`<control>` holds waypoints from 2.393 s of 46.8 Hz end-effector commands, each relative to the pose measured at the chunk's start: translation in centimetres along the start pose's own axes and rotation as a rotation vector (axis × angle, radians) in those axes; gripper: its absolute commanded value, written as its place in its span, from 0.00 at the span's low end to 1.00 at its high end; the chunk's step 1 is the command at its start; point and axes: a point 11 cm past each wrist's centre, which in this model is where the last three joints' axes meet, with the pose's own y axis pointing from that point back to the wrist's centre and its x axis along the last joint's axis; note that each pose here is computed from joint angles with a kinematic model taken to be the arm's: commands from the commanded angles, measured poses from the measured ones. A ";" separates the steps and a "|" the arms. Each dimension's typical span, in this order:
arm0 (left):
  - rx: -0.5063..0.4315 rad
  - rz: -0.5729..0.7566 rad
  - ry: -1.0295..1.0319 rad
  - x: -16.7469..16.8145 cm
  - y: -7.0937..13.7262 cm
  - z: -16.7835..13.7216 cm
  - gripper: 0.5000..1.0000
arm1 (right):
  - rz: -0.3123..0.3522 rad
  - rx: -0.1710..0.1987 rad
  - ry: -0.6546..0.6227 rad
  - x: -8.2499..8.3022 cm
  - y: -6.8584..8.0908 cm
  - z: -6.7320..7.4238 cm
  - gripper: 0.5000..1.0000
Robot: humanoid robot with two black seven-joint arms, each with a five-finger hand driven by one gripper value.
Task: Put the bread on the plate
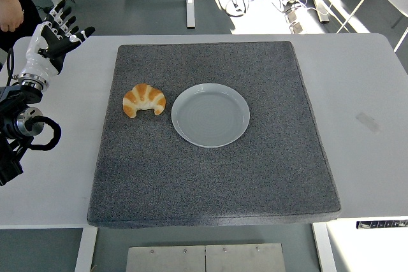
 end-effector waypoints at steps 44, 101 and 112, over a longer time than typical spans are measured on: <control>0.013 -0.095 -0.158 -1.9 -0.3 -0.2 0.86 | 0.000 0.000 0.000 0.0 0.0 0.0 1.00; 0.359 -0.585 -0.874 -6.3 2.0 0.0 0.71 | -0.001 0.000 0.001 0.0 0.0 0.0 1.00; 0.374 -0.653 -0.871 -8.3 2.9 0.4 0.69 | 0.000 0.000 0.000 0.0 0.0 0.0 1.00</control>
